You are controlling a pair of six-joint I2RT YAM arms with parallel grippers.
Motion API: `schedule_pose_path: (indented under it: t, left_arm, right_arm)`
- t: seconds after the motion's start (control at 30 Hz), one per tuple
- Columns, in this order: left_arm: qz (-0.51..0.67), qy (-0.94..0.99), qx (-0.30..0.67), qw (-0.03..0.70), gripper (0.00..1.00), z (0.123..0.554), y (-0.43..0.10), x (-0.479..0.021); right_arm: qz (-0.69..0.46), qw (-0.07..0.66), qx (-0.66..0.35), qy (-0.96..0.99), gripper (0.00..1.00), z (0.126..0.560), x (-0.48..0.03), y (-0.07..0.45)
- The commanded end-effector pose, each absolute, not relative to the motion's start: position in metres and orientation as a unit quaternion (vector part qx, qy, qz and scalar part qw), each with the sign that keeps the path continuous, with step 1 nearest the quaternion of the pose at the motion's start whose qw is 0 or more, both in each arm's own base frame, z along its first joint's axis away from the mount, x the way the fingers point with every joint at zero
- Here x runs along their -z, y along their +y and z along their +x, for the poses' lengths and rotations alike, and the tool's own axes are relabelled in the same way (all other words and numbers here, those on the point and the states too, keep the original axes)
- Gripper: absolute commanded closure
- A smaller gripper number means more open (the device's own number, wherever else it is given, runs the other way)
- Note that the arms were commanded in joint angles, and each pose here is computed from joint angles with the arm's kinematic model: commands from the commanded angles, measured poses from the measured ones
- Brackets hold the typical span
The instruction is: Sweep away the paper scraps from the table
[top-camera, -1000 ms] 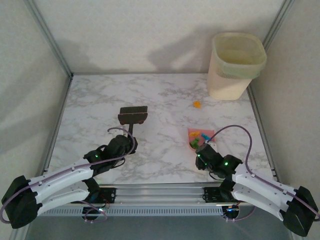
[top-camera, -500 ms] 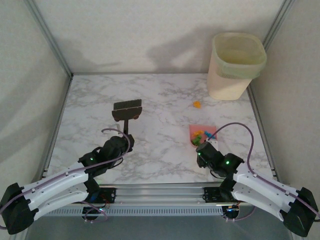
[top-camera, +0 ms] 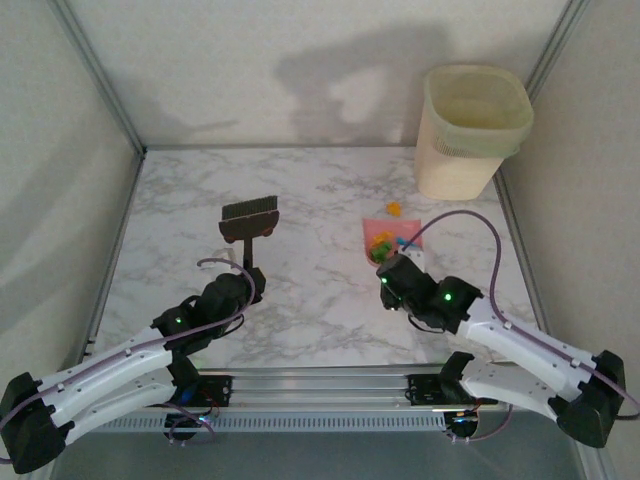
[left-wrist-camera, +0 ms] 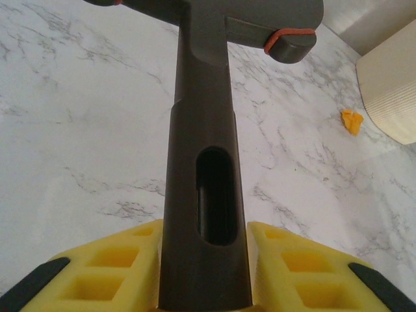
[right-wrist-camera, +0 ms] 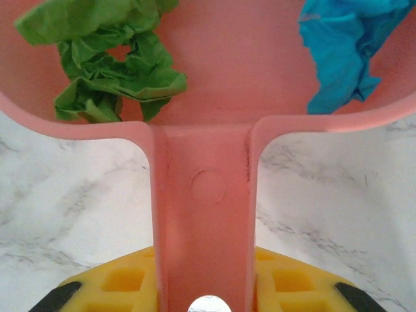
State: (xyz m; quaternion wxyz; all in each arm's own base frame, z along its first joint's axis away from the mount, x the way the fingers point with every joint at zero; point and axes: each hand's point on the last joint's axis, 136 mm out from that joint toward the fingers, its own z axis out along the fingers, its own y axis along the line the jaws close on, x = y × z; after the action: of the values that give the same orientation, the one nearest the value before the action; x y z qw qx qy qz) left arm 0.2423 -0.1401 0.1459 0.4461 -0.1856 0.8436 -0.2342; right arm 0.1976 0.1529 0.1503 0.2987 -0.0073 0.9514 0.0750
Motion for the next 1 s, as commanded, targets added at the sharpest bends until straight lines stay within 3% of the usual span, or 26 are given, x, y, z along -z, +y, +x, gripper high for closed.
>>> schedule_pose_path:
  t: [0.0, 0.17, 0.57, 0.97]
  left_arm:
    - [-0.195, 0.84, 0.241, 0.446, 1.0, 0.242, -0.139, -0.148]
    - [-0.198, 0.836, 0.254, 0.445, 1.0, 0.24, -0.139, -0.152]
    - [-0.209, 0.827, 0.252, 0.458, 1.0, 0.237, -0.13, -0.159]
    - [-0.215, 0.827, 0.239, 0.461, 1.0, 0.241, -0.127, -0.152]
  right_arm:
    - [-0.003, 0.304, -0.05, 0.951, 1.0, 0.209, -0.176, 0.161]
    - [0.016, 0.286, -0.02, 0.958, 1.0, 0.231, -0.21, 0.186]
    - [0.047, 0.331, -0.067, 0.94, 1.0, 0.318, -0.309, 0.239]
    - [0.171, 0.337, -0.133, 0.916, 1.0, 0.421, -0.345, 0.178]
